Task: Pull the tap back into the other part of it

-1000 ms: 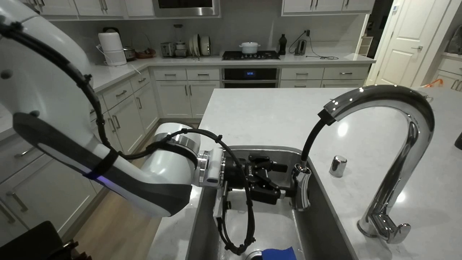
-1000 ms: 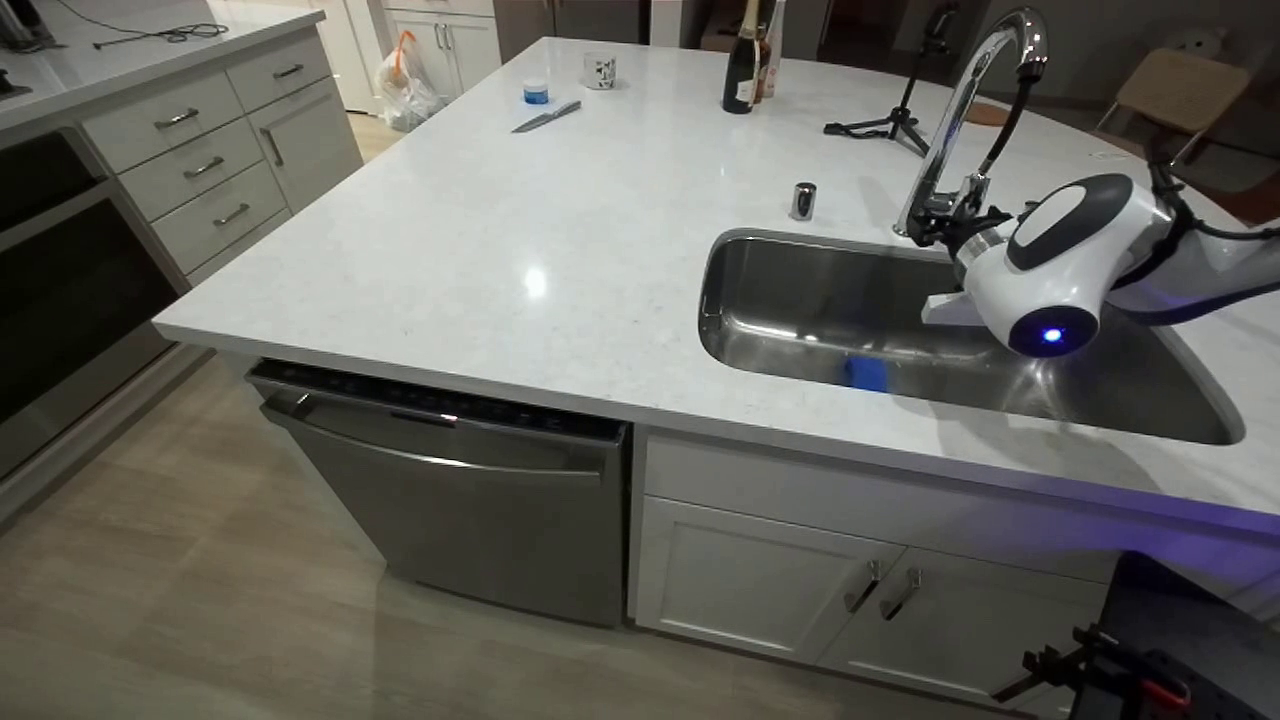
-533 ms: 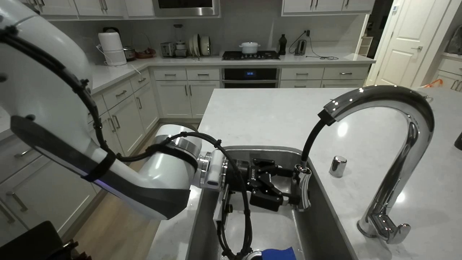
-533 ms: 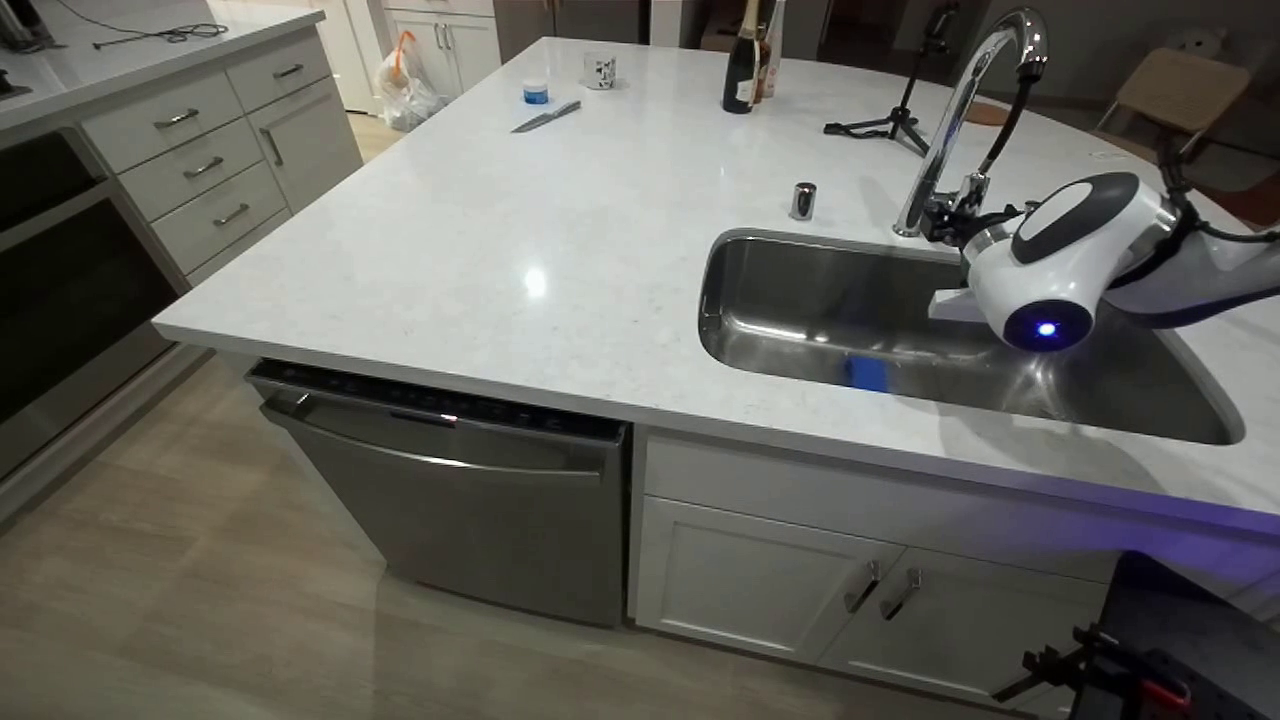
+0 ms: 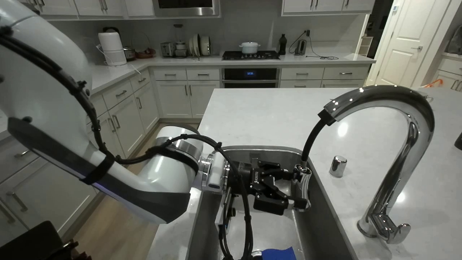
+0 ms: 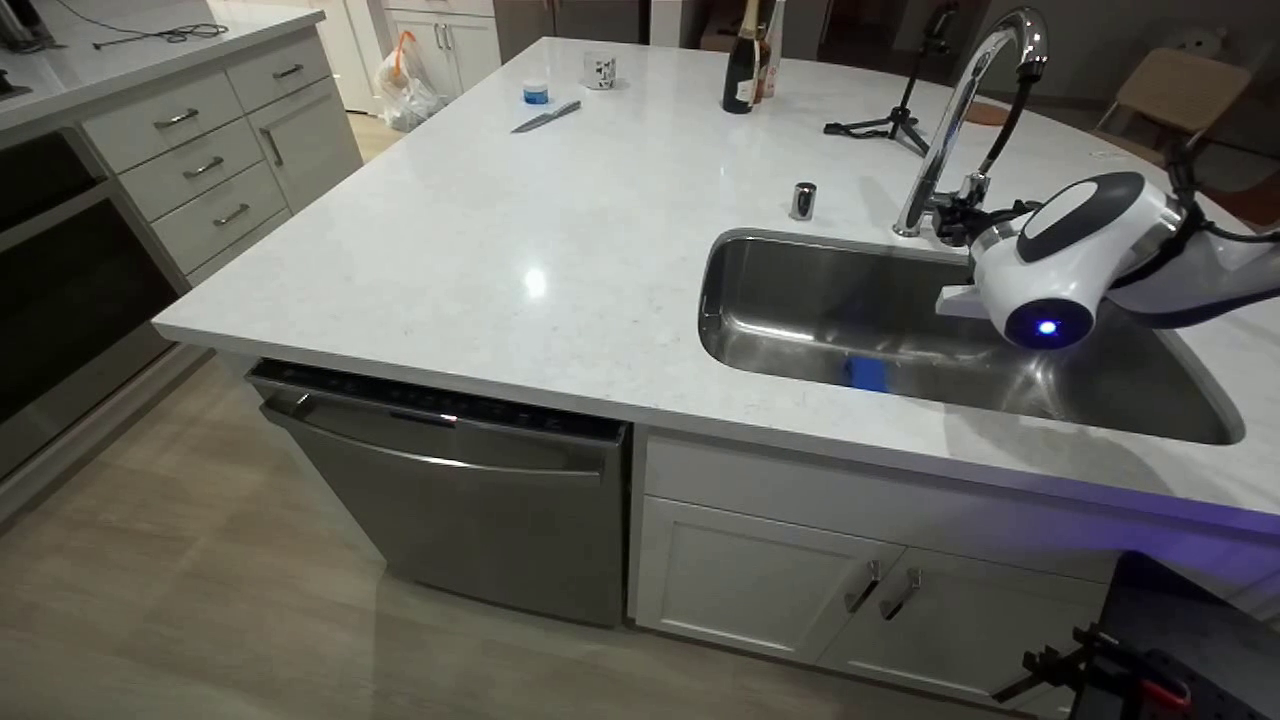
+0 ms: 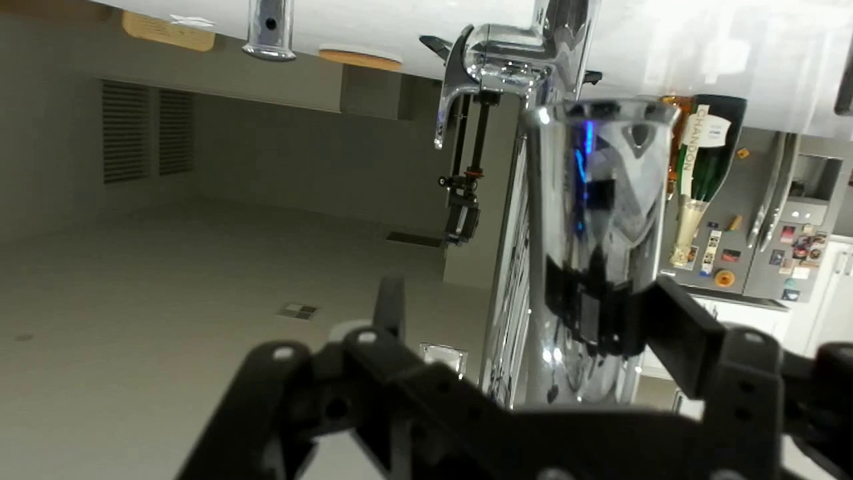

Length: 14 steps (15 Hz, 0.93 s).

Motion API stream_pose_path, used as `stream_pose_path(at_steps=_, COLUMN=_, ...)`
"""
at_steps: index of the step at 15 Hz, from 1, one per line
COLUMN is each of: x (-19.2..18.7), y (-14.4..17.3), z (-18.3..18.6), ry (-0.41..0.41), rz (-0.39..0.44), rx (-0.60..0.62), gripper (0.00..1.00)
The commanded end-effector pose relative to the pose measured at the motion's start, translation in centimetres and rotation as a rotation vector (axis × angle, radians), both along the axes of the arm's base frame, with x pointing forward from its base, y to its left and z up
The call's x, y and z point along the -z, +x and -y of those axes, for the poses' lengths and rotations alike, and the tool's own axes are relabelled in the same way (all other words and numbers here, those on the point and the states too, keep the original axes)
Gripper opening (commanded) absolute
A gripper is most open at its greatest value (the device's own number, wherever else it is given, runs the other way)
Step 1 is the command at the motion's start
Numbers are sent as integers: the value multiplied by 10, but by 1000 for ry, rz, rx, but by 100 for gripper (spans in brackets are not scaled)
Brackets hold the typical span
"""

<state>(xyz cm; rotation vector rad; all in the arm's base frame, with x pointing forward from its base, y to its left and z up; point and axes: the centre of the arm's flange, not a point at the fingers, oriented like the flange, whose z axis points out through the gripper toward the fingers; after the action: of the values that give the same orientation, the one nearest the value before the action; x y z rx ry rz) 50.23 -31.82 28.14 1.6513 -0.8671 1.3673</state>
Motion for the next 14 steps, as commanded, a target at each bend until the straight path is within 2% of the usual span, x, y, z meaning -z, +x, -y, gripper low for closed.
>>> stream_pose_path(at_steps=1, x=-3, y=2, z=3, ry=-22, rz=-2, rx=14, gripper=58)
stream_pose_path(at_steps=6, x=-6, y=2, z=3, ry=-26, rz=1, rx=10, gripper=20)
stream_pose_path(at_steps=7, x=-6, y=2, z=2, ry=-25, rz=2, rx=8, gripper=17)
stream_pose_path(at_steps=14, x=-11, y=3, z=-1, ry=15, rz=36, rx=5, gripper=17)
